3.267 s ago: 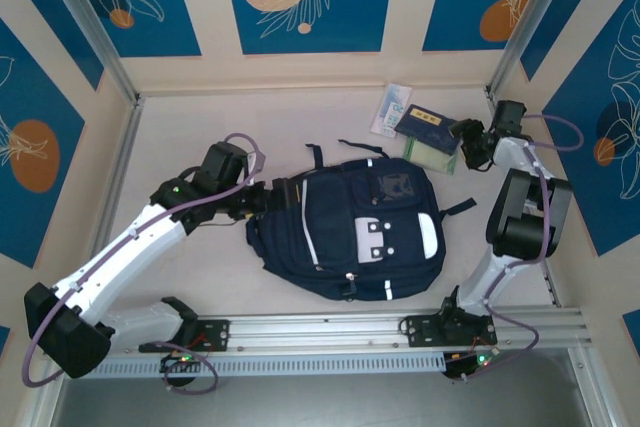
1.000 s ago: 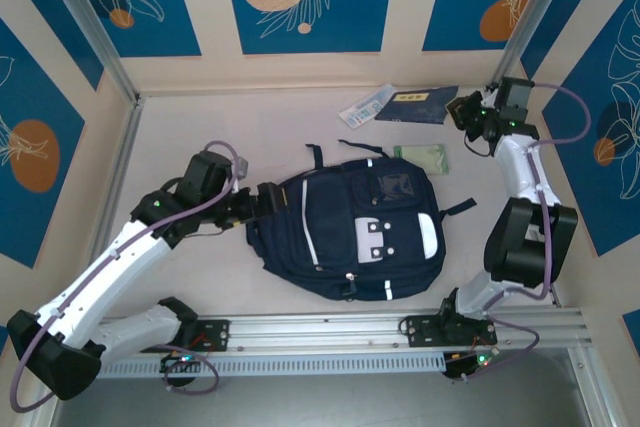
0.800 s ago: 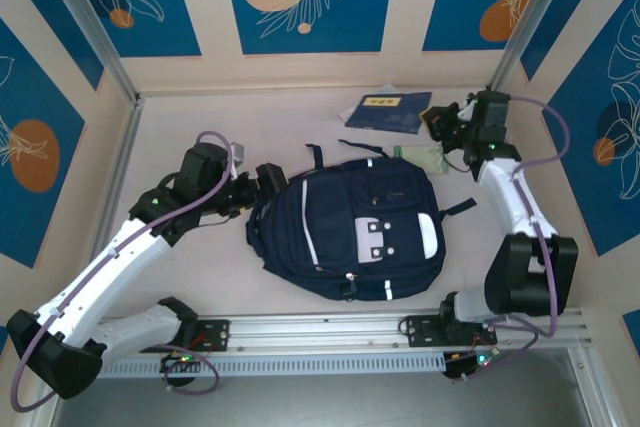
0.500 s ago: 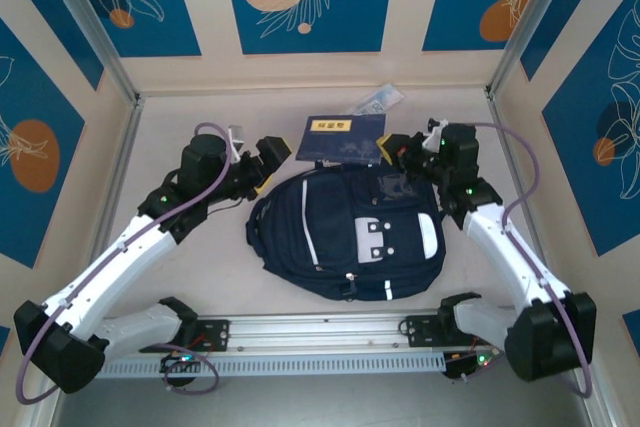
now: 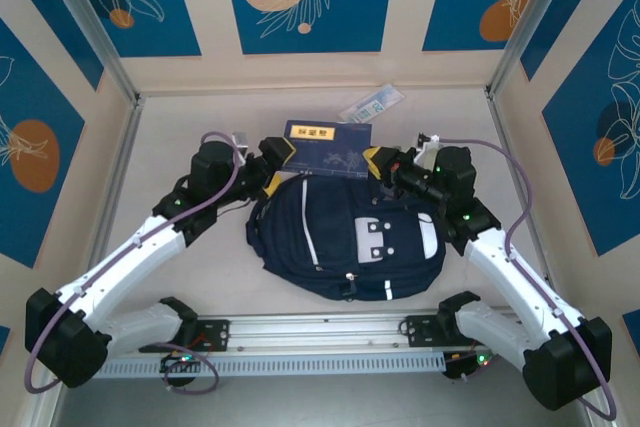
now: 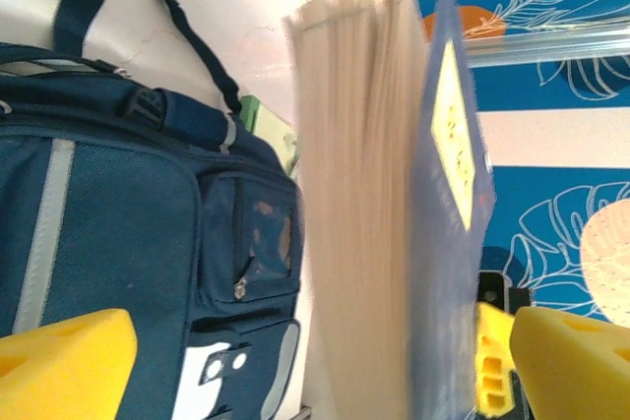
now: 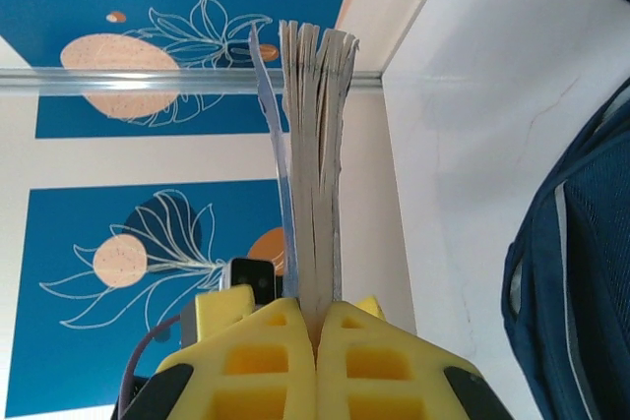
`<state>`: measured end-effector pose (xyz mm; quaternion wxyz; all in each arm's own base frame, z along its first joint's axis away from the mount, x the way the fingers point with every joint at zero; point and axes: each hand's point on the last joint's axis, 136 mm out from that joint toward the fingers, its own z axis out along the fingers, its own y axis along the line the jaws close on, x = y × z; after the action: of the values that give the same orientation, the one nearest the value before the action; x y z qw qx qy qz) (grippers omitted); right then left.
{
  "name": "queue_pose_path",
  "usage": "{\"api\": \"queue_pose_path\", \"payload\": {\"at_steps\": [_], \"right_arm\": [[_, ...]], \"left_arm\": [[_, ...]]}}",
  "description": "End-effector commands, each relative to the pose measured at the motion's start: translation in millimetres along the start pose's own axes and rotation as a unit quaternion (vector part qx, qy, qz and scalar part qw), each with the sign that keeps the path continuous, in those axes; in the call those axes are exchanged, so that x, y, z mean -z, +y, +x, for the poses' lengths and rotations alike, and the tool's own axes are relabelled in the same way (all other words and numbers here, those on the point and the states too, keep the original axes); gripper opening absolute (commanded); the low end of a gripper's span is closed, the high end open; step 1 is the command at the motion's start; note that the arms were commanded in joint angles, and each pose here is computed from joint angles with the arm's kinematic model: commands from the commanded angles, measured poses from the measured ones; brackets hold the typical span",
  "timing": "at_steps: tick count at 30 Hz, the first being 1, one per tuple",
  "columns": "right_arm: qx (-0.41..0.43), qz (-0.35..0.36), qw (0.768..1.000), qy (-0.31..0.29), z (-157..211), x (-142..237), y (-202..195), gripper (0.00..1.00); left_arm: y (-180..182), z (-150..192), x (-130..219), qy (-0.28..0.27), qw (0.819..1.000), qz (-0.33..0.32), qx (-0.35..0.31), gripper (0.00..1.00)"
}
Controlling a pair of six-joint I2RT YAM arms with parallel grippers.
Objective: Pack books, pencil case, and school supplies into a backpack
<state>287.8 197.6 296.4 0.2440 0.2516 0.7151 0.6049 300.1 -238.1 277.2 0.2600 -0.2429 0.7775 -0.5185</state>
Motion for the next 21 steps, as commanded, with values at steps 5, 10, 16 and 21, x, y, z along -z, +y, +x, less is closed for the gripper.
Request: {"api": "queue_pose_path", "payload": {"at_steps": [5,10,16,21], "right_arm": [[-0.008,-0.043,0.999,0.009,12,7,11,0.0],[-0.031,-0.056,0.998,0.01,12,5,2,0.0],[-0.024,-0.052,0.998,0.016,13,4,2,0.0],[-0.002,-0.029,0.999,0.019,13,9,-1,0.03]], "left_arm": [[-33,-2,-9,-0.004,0.998,0.069,0.003,0.84],[-47,4,-12,0.008,0.993,0.12,0.017,0.56],[-54,10,-15,0.026,0.99,0.137,0.012,0.2],[-43,11,-10,0.022,0.992,0.121,0.013,0.0]]}}
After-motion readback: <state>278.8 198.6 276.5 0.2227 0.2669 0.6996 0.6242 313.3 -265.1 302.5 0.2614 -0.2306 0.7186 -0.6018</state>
